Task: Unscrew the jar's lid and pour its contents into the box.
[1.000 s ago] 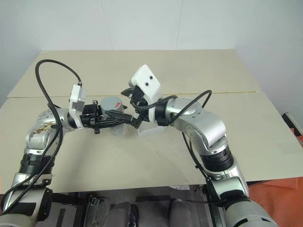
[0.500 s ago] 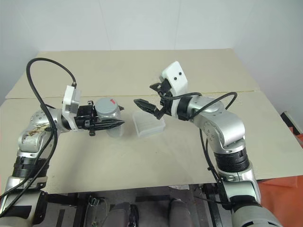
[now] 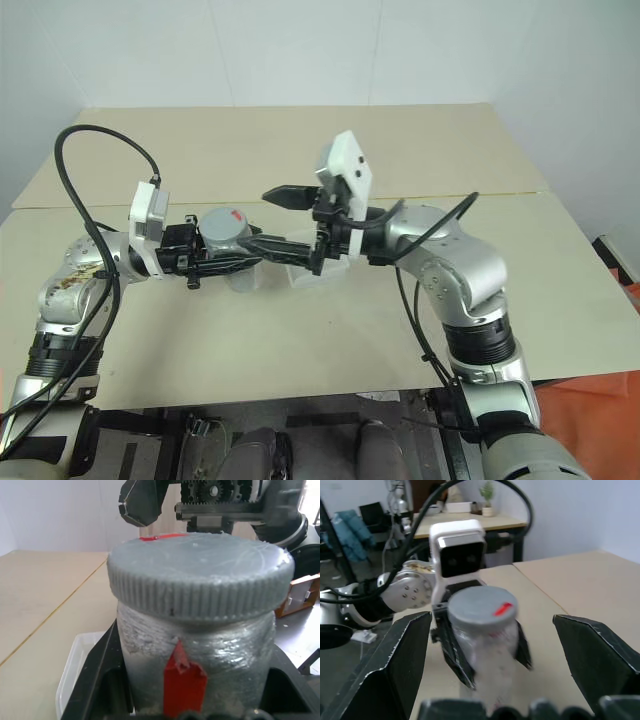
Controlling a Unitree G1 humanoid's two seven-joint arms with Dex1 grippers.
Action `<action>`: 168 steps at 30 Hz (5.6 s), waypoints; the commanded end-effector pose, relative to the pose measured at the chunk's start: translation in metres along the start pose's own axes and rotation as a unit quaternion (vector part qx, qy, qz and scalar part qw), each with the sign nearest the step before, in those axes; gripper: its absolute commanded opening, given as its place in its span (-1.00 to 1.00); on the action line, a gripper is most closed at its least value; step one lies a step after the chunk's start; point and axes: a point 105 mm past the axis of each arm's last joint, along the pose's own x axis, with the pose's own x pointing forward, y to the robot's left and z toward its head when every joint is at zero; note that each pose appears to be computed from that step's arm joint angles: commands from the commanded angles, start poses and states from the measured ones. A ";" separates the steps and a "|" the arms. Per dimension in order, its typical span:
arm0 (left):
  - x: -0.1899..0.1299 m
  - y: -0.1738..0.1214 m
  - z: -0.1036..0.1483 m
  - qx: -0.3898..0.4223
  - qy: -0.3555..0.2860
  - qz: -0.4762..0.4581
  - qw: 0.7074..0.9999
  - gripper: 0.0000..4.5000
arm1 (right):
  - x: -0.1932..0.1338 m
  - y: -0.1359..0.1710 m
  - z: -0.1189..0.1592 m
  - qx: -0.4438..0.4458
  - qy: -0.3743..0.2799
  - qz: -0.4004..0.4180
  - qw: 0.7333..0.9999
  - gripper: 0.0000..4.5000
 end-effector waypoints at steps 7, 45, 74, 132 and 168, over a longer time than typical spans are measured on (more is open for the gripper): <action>0.001 0.000 0.014 0.021 -0.014 -0.004 1.000 0.01 | 0.032 0.002 0.010 -0.039 -0.012 0.013 0.999 0.99; -0.001 -0.004 0.015 0.022 -0.014 -0.010 1.000 0.01 | -0.005 -0.035 -0.006 -0.032 0.017 -0.086 0.996 0.99; 0.004 0.003 0.009 0.012 -0.007 -0.042 0.999 0.01 | 0.014 0.004 0.012 -0.032 -0.016 -0.039 0.999 0.99; 0.002 0.001 0.010 0.015 -0.006 -0.038 0.999 0.01 | 0.014 -0.007 -0.007 -0.022 0.027 -0.071 0.997 0.99; 0.008 0.005 0.005 0.039 0.005 -0.032 0.999 0.01 | -0.005 0.004 0.000 0.002 0.028 -0.034 0.999 0.99</action>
